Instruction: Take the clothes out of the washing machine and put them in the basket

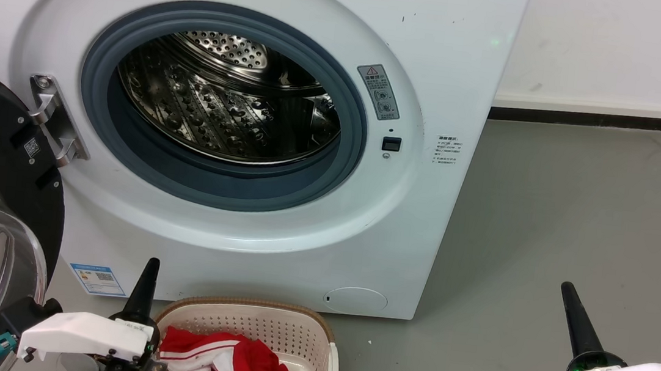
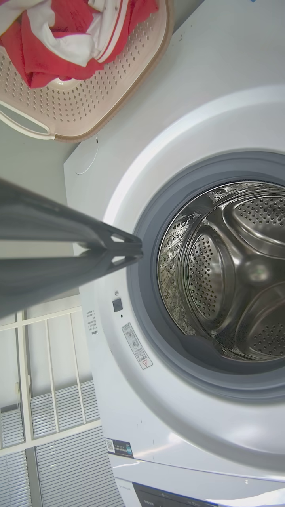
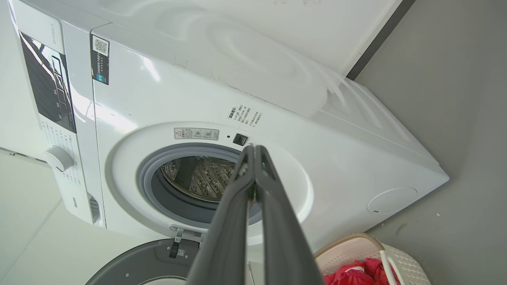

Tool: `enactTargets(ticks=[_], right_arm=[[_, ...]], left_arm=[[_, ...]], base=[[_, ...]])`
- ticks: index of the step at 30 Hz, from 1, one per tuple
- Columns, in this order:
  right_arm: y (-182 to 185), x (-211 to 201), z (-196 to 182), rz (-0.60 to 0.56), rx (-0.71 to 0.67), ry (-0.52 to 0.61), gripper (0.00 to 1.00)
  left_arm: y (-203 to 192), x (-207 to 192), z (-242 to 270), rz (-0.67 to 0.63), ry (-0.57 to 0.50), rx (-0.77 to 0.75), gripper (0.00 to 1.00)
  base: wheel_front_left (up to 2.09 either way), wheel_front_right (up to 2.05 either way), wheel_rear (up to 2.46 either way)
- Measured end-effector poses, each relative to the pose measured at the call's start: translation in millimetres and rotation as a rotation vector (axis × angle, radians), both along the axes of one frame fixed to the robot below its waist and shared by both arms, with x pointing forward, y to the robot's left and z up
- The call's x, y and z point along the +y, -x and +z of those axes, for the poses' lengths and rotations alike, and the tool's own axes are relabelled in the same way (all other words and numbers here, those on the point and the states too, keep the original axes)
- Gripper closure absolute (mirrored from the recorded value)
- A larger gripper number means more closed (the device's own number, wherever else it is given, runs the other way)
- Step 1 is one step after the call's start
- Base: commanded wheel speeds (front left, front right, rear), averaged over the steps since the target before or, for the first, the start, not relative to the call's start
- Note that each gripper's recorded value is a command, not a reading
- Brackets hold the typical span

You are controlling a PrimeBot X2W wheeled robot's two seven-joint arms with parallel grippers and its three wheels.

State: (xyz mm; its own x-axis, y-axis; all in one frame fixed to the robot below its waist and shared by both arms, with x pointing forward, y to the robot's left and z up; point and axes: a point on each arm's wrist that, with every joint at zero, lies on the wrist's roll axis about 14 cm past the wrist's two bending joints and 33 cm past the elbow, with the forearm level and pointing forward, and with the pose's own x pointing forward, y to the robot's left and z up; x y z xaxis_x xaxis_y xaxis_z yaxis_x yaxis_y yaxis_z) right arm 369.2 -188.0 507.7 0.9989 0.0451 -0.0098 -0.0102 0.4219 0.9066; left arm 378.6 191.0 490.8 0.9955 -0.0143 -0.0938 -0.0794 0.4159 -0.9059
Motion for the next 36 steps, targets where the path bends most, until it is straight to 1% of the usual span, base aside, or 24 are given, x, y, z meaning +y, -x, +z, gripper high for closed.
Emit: enactTargets(ticks=[19,36], right_arm=[[-7.3,-5.7,-1.6,-0.022,0.008,-0.182,1.00],[-13.0,-9.4,-3.0,-0.037,0.011,-0.323,1.00]], left_arm=[[-4.5,2.5,5.9,0.013,0.183,-0.029,1.00],[-6.9,6.2,9.7,0.027,0.323,-0.054,1.00]], base=[[0.00,0.00,0.00],[0.00,0.00,0.00]])
